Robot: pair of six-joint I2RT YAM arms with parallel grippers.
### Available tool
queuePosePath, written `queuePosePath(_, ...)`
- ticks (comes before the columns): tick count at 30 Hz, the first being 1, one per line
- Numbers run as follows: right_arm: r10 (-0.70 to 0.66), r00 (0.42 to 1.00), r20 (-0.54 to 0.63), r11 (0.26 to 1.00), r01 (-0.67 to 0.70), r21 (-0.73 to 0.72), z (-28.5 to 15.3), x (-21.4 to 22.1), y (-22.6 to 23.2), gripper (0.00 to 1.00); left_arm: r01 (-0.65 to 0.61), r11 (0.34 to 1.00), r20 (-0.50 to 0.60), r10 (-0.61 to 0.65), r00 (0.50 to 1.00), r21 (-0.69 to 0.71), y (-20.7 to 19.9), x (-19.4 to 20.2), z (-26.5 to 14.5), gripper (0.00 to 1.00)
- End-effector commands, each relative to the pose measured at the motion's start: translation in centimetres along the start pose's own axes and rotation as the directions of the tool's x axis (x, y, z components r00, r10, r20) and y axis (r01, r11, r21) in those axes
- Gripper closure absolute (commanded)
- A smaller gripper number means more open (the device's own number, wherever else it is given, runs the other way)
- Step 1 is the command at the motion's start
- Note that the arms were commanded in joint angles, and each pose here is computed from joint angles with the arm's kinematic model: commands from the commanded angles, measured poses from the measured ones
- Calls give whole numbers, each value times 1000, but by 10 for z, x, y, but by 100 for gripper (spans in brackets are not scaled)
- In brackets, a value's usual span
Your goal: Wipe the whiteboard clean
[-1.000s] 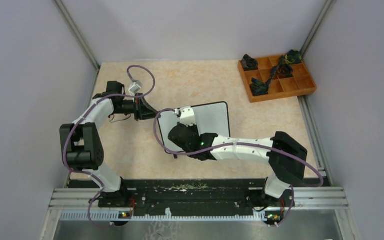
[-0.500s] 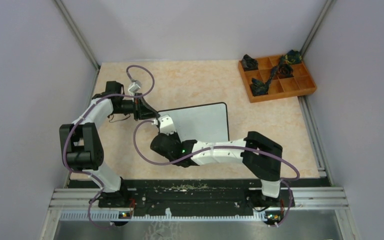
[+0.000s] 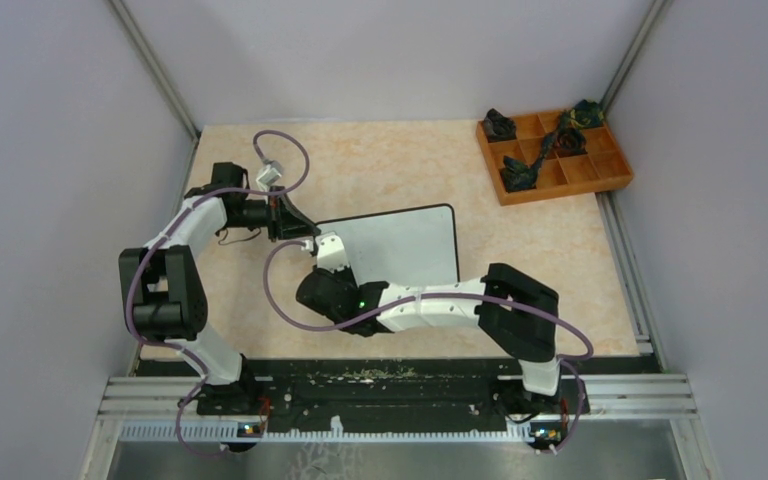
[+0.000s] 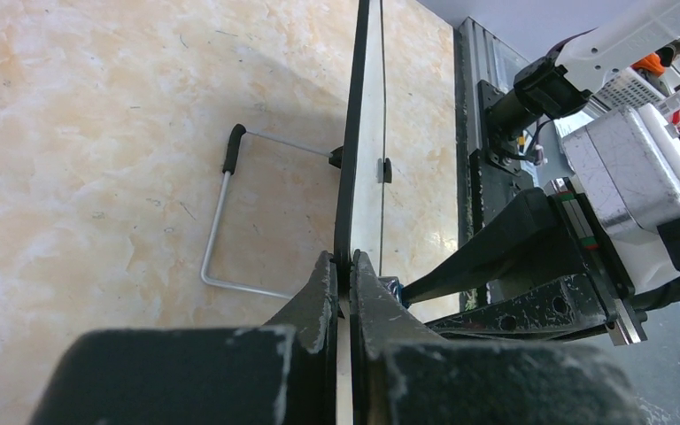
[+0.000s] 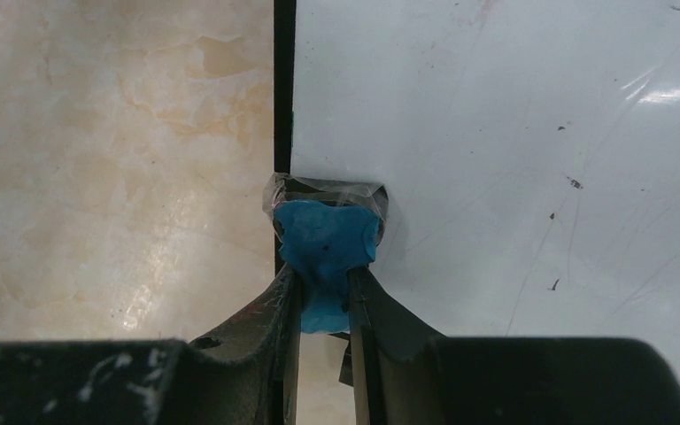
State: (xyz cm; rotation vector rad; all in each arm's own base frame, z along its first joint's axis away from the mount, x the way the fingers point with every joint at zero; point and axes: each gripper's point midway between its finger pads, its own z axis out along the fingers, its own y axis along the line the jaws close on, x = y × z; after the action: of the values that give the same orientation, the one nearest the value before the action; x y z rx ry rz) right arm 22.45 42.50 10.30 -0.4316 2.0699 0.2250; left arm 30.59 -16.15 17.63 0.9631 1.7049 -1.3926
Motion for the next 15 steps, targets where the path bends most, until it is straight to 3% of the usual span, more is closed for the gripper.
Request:
queuePosePath(1,33,999,-16,996,-32,82,-11,4,-31,100,37,999,-65,-37,997,-7,1,23,6,100)
queuePosePath(7,21,1000,0,986,-21,163,-39,2,-75,100,43,999,-66,-43,997,-5,2,25,6,100)
queuePosePath(15,89,994,69,967,-102,234,-98,-27,-142,100,40,999,-71,-41,997,-12,3,24,6,100)
